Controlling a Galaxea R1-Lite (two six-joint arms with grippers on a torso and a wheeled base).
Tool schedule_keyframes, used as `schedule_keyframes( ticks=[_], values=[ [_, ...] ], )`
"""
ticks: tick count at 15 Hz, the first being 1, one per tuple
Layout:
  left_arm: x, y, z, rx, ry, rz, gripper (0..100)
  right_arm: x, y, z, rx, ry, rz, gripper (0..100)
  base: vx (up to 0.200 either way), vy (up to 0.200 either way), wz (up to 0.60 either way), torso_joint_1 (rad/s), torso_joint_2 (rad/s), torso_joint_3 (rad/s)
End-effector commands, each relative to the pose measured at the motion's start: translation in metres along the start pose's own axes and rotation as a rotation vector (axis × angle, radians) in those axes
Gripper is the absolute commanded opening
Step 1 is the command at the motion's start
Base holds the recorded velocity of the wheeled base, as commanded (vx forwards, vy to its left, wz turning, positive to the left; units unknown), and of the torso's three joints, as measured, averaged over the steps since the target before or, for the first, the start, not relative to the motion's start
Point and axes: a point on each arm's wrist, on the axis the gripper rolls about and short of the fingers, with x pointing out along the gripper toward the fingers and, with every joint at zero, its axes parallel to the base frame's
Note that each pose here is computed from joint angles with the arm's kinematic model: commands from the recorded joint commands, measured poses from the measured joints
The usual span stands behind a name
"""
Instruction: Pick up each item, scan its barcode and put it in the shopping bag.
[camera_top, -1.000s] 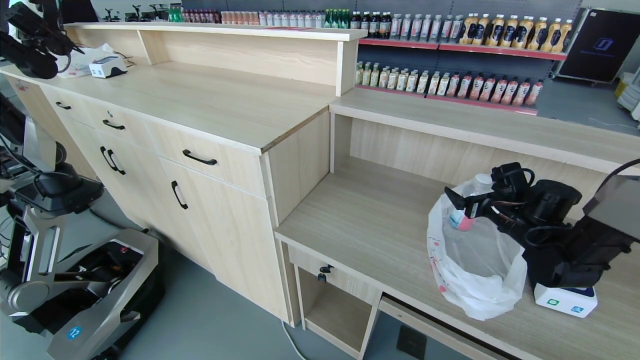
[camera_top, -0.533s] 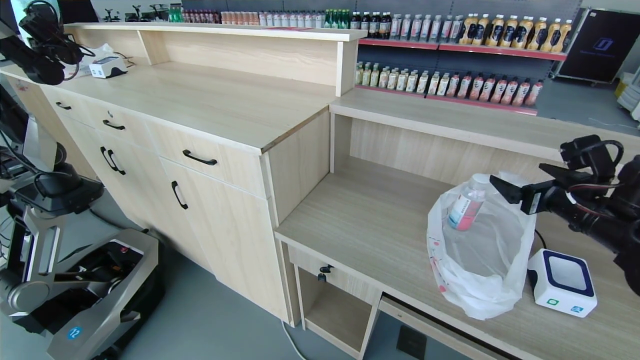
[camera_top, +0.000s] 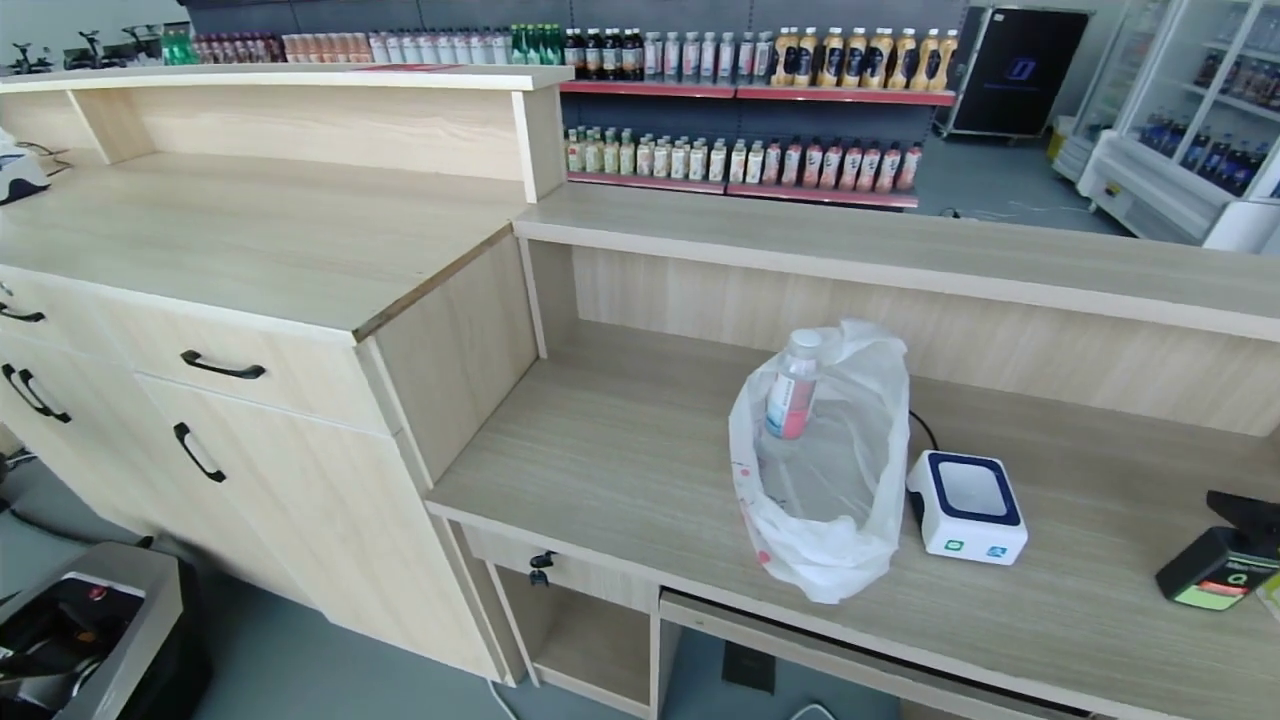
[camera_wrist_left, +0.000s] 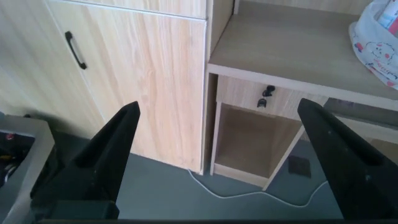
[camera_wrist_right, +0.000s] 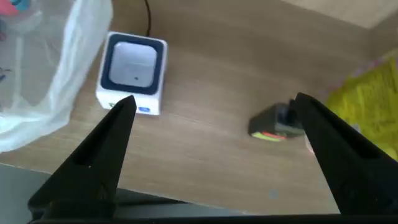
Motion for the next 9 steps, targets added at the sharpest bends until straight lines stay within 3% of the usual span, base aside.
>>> schedule_keyframes(
  ticks=[1, 3, 6, 9],
  values=[
    [0.0, 0.0, 0.0, 0.0, 0.001, 0.0, 100, -0.005, -0.008, -0.003, 0.018, 0.024, -0.089, 100, 0.0, 0.0, -0.6, 0.002, 0.0, 0.002],
    [0.0, 0.0, 0.0, 0.0, 0.001, 0.0, 100, 0.024, -0.015, -0.009, 0.03, 0.064, -0.091, 100, 0.0, 0.0, -0.6, 0.0, 0.0, 0.005],
    [0.0, 0.0, 0.0, 0.0, 0.001, 0.0, 100, 0.078, -0.025, -0.016, 0.026, 0.043, -0.079, 100, 0.0, 0.0, 0.0, 0.0, 0.0, 0.0],
    [0.0, 0.0, 0.0, 0.0, 0.001, 0.0, 100, 0.118, -0.025, -0.027, -0.039, -0.01, 0.08, 100, 0.0, 0.0, 0.0, 0.0, 0.0, 0.0]
  ],
)
